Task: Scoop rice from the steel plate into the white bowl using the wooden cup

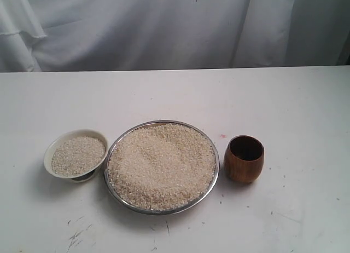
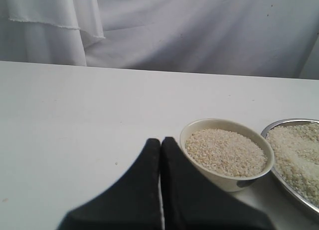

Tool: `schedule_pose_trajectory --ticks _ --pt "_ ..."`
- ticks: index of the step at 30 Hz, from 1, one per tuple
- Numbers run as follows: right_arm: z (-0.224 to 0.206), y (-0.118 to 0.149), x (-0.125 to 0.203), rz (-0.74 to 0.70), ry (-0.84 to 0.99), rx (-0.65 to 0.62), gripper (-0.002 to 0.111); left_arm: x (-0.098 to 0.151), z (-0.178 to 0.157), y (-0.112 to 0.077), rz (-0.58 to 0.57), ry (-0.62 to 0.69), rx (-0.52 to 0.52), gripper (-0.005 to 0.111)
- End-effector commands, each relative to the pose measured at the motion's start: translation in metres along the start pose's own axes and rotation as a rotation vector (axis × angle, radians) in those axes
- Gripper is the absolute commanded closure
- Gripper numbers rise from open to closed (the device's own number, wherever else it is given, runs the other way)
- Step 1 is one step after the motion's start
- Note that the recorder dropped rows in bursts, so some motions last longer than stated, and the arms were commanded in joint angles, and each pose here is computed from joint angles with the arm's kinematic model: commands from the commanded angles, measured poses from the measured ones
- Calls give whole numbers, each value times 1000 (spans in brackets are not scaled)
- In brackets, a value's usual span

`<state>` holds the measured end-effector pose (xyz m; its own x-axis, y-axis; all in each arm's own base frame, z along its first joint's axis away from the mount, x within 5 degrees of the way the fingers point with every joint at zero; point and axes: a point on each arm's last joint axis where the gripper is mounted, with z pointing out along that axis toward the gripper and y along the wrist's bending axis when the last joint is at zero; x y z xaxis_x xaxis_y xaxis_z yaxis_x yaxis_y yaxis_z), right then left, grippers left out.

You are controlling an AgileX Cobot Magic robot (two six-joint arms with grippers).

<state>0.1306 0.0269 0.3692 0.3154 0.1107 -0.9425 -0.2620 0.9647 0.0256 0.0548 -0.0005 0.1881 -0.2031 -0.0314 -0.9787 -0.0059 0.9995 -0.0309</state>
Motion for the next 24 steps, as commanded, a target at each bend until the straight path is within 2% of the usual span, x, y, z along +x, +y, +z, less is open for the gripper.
schedule_pose_trajectory --ticks 1,7,11,14,18,24 --pt "31 6 30 -43 193 -131 108 1 0 0 -4 -7 2 107" --pt "33 22 107 -2 461 -305 108 1 0 0 -4 -7 2 107" --pt "22 26 148 72 542 -277 108 1 0 0 -4 -7 2 107" --pt "14 29 167 94 547 -251 108 1 0 0 -4 -7 2 107" --pt "5 42 186 88 603 -345 108 1 0 0 -4 -7 2 107" --pt "6 44 203 154 666 -316 108 1 0 0 -4 -7 2 107"
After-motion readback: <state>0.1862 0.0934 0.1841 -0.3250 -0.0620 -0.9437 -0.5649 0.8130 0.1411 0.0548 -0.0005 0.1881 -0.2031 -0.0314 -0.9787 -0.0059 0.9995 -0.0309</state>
